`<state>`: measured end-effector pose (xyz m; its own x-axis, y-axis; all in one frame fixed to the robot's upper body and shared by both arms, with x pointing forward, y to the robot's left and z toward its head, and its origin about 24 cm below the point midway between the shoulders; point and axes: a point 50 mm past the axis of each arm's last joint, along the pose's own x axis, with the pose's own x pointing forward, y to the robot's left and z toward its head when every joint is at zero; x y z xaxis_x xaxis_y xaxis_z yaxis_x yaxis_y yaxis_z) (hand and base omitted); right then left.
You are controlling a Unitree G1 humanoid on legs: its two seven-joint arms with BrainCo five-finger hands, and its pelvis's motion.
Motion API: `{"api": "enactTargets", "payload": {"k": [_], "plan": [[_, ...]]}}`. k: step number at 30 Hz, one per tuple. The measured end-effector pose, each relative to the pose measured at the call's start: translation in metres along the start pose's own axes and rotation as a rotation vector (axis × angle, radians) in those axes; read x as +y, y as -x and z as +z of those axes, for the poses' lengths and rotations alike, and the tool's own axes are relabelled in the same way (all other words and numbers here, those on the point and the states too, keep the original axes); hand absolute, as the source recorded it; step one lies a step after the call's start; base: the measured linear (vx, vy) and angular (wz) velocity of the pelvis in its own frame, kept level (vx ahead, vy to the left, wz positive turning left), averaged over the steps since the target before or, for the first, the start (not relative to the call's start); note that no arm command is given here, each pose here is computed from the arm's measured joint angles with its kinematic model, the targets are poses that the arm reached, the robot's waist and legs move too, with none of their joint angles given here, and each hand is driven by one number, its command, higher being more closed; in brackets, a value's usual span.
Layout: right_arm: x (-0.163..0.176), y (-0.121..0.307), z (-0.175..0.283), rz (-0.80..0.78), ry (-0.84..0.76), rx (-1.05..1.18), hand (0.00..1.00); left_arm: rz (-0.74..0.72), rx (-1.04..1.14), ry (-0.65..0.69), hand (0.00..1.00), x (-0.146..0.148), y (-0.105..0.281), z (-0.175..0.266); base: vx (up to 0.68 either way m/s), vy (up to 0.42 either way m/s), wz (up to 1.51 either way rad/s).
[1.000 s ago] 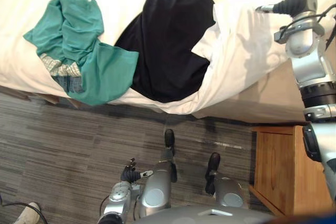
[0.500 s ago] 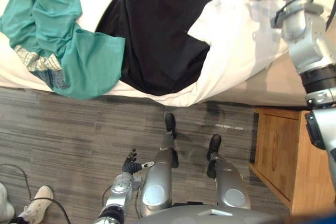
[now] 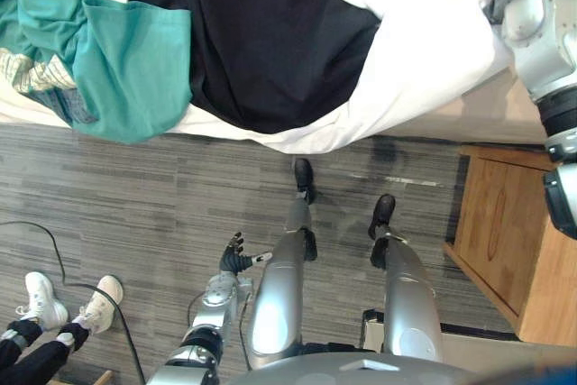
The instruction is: Tidy the bed and pick cloth on bed and put in laundry
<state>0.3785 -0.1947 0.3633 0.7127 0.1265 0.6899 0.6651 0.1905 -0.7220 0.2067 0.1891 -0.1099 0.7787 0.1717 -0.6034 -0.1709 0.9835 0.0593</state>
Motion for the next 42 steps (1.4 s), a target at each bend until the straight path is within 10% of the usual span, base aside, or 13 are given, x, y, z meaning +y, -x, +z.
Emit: {"api": "enactTargets", "payload": {"k": [25,26,42], "plan": [[0.120,0.195,-0.053,0.194,-0.456,0.479,1.00,0.021,0.169,-0.025,0.00,0.007,0.024,-0.051,0.05,-0.018,0.03],[0.122,0.201,-0.054,0.209,-0.453,0.487,0.00,0.022,0.173,-0.028,0.00,0.007,0.025,-0.053,0.04,0.019,-0.16],[0.152,0.301,-0.093,0.344,-0.524,0.894,0.00,0.047,0.256,-0.035,0.00,0.018,0.039,-0.076,0.06,-0.002,-0.19]]}}
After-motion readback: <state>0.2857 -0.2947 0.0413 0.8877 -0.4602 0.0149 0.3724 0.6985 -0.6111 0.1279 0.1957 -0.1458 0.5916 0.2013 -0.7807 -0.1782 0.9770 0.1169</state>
